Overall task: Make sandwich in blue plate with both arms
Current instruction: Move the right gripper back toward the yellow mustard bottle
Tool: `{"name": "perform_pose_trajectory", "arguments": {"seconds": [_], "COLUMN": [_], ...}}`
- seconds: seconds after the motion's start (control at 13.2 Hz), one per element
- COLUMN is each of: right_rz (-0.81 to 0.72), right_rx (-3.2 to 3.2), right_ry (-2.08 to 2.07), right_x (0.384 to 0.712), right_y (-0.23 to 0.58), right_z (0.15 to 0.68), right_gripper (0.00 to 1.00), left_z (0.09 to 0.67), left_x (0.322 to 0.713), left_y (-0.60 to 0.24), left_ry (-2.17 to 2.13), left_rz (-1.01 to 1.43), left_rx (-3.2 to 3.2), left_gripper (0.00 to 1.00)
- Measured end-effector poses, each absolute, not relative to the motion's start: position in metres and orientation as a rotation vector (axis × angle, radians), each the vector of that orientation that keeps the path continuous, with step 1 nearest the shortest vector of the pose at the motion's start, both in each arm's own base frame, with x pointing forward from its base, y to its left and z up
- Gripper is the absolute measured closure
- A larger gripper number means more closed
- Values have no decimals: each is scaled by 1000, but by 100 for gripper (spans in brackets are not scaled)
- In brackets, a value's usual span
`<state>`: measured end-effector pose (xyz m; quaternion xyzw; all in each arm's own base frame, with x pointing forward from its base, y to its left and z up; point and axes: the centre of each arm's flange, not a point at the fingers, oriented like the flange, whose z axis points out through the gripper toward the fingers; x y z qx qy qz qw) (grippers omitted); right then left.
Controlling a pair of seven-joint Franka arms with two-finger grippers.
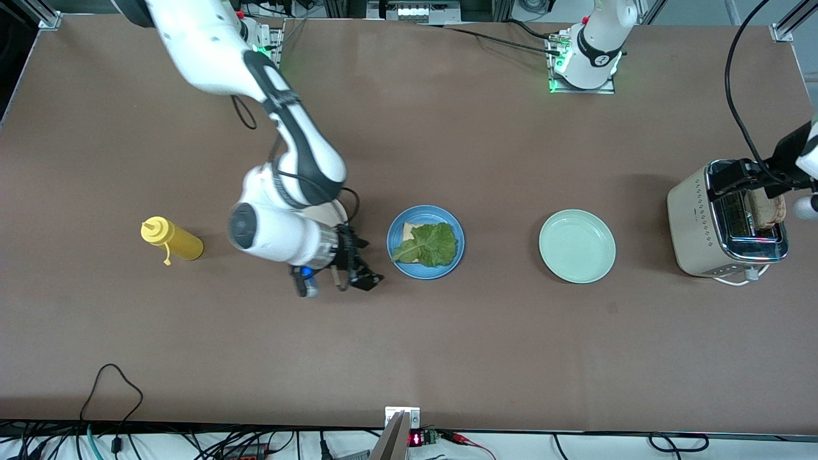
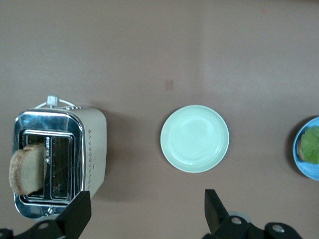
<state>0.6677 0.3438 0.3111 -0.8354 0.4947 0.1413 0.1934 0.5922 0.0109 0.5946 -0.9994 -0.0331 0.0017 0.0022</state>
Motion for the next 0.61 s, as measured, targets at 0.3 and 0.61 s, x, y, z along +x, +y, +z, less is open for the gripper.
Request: {"name": "perform_pose_trajectory", "arguments": {"seconds": [0.3,0.61], "right_rz": [380,342], "right_rx": [-2430,-2618], "right_ry": [1290,1067], "right_x": [682,682], "right_y": [281,224], "right_z": [361,400], "right_gripper": [0,0], "left_z": [591,592], "left_x": [558,553], "left_y": [1,1], "left_ry": [-84,-84], "left_rz": [24,15], "left_rx": [-3126,-3124], "left_gripper": [0,0]}}
